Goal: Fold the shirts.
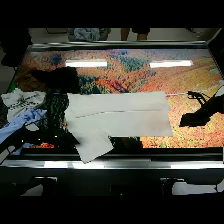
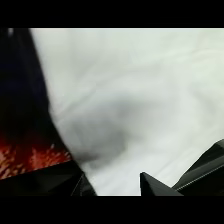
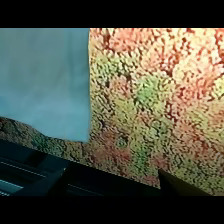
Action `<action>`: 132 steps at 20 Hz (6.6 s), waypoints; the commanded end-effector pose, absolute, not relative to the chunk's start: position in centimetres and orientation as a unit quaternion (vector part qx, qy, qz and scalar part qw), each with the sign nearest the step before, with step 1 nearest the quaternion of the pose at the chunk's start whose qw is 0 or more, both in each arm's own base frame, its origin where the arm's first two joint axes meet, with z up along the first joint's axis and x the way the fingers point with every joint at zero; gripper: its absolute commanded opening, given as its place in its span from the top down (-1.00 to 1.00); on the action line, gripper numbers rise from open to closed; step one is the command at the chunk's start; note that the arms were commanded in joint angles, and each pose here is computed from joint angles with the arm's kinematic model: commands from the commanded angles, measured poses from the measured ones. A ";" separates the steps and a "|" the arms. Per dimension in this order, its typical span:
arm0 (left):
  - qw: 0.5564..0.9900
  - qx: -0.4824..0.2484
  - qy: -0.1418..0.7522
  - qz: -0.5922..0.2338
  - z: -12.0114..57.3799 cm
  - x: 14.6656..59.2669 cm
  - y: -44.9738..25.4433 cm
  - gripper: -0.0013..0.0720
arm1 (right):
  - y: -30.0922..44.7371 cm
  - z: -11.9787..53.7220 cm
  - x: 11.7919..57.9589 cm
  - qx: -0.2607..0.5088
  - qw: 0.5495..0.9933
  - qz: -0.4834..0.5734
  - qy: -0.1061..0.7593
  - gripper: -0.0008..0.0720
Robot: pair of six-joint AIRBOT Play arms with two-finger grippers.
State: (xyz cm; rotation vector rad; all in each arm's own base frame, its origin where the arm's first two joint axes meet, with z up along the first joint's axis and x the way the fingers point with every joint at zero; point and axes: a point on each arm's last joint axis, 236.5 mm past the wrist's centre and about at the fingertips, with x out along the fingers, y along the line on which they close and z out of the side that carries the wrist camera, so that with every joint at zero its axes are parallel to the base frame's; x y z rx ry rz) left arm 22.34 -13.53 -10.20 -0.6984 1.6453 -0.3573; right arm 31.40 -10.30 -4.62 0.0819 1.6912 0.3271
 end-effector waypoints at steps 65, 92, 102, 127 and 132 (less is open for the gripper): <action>0.841 -0.185 0.430 -0.271 15.7 45.2 -15.9 -0.19 | 1.8 -9.5 55.9 0.227 0.785 0.217 0.535 0.68; 0.568 -0.462 0.568 -0.376 -2.2 38.9 -52.6 0.87 | 11.1 22.4 39.9 -0.045 0.841 0.327 0.429 0.84; 0.753 -0.193 0.511 -0.367 6.2 43.9 -35.1 0.88 | 17.3 15.8 44.0 -0.034 0.813 0.352 0.463 0.84; 0.887 -0.138 0.370 -0.239 22.6 40.4 -14.7 0.87 | 9.6 -5.1 42.3 0.147 0.697 0.272 0.646 -0.92; 0.884 -0.140 0.378 -0.238 21.9 40.3 -14.7 0.87 | 15.1 -8.5 43.9 0.225 0.693 0.287 0.622 -0.78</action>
